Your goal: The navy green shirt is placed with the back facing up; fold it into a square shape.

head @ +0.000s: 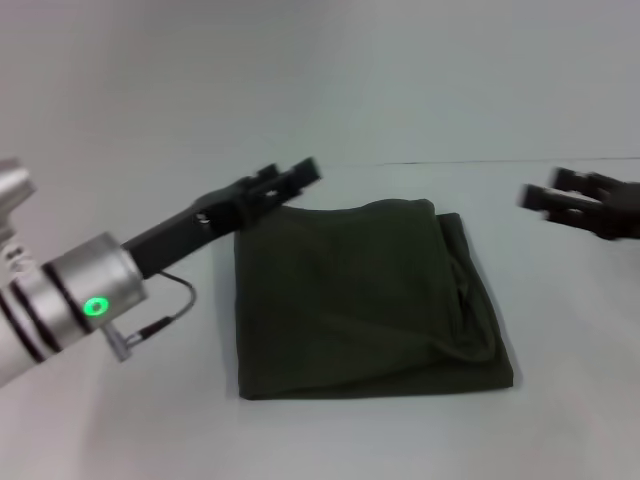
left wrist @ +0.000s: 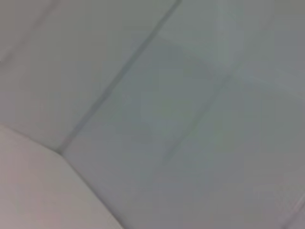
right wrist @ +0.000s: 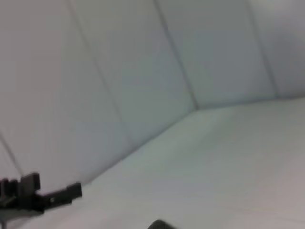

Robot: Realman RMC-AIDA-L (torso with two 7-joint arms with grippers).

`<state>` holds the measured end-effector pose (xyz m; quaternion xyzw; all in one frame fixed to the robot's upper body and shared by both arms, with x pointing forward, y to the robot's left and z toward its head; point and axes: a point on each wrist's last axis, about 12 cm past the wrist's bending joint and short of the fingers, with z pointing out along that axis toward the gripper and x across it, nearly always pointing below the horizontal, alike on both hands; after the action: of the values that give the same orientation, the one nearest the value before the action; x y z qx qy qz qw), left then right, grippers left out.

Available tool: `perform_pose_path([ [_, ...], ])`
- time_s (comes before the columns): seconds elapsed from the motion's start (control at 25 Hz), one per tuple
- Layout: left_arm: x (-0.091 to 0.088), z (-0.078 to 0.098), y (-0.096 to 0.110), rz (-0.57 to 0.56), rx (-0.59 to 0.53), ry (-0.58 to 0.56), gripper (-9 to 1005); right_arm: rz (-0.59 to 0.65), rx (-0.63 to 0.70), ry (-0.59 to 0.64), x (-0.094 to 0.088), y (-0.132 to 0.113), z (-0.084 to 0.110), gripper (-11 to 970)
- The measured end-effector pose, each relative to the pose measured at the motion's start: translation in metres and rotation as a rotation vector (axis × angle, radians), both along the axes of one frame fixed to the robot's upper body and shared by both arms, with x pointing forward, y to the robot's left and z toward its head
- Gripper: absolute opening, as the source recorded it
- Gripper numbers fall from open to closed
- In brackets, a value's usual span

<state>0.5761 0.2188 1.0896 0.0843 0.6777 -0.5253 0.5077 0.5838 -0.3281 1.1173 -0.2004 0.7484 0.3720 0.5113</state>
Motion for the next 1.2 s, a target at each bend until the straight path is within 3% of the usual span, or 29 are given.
perform_pose_path([
  [0.16, -0.006, -0.003, 0.018, 0.064, 0.003, -0.024, 916, 0.082, -0.152, 0.011, 0.035, 0.042, 0.009, 915],
  [0.28, -0.008, -0.004, 0.025, 0.090, 0.014, -0.034, 937, 0.135, -0.280, -0.025, 0.052, 0.074, 0.010, 915],
  [0.4, -0.010, -0.007, 0.028, 0.111, 0.027, -0.045, 933, 0.186, -0.463, -0.074, 0.062, 0.106, 0.004, 915],
  [0.56, -0.010, -0.008, 0.027, 0.116, 0.029, -0.042, 936, 0.183, -0.575, -0.089, 0.064, 0.116, -0.004, 916],
  [0.8, -0.010, -0.010, 0.027, 0.123, 0.028, -0.034, 936, 0.100, -0.704, -0.046, 0.060, 0.096, -0.027, 916],
  [1.2, -0.006, -0.008, 0.027, 0.135, 0.027, -0.032, 935, -0.052, -0.656, 0.031, 0.048, 0.050, -0.036, 916],
])
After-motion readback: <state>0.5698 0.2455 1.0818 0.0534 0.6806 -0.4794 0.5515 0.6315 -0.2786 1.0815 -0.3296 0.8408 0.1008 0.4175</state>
